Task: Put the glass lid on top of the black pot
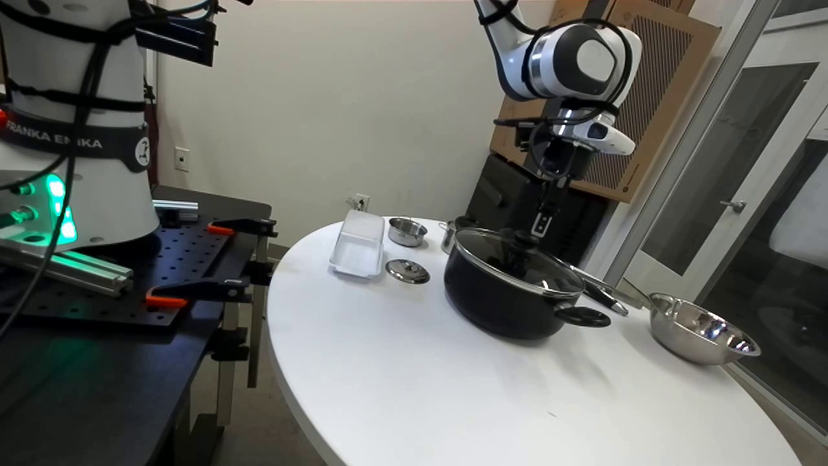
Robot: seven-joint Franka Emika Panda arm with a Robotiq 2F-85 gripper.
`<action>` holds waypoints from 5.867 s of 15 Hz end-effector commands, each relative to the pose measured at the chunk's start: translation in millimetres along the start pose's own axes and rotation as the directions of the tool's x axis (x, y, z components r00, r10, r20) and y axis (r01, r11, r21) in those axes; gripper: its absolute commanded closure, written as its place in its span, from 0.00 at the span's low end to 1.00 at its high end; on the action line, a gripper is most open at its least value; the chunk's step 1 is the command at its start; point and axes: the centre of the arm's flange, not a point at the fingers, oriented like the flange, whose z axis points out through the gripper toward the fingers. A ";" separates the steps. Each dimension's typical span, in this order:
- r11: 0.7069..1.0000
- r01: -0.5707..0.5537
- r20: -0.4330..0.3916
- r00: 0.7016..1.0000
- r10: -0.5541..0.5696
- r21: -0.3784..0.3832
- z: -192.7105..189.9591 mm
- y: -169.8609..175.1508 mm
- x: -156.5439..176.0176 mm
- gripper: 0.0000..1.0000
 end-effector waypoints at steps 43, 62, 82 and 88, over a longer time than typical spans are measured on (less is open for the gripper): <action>0.990 -0.005 -0.186 0.982 0.031 0.141 11.3 -15.0 -18.5 0.73; 0.985 0.049 -0.262 0.965 -0.004 0.165 29.7 13.4 -50.9 0.73; 0.980 0.040 -0.240 0.971 0.008 0.194 22.6 50.6 -83.8 0.09; 0.967 0.041 -0.240 0.971 0.021 0.251 -7.2 72.3 -95.5 0.00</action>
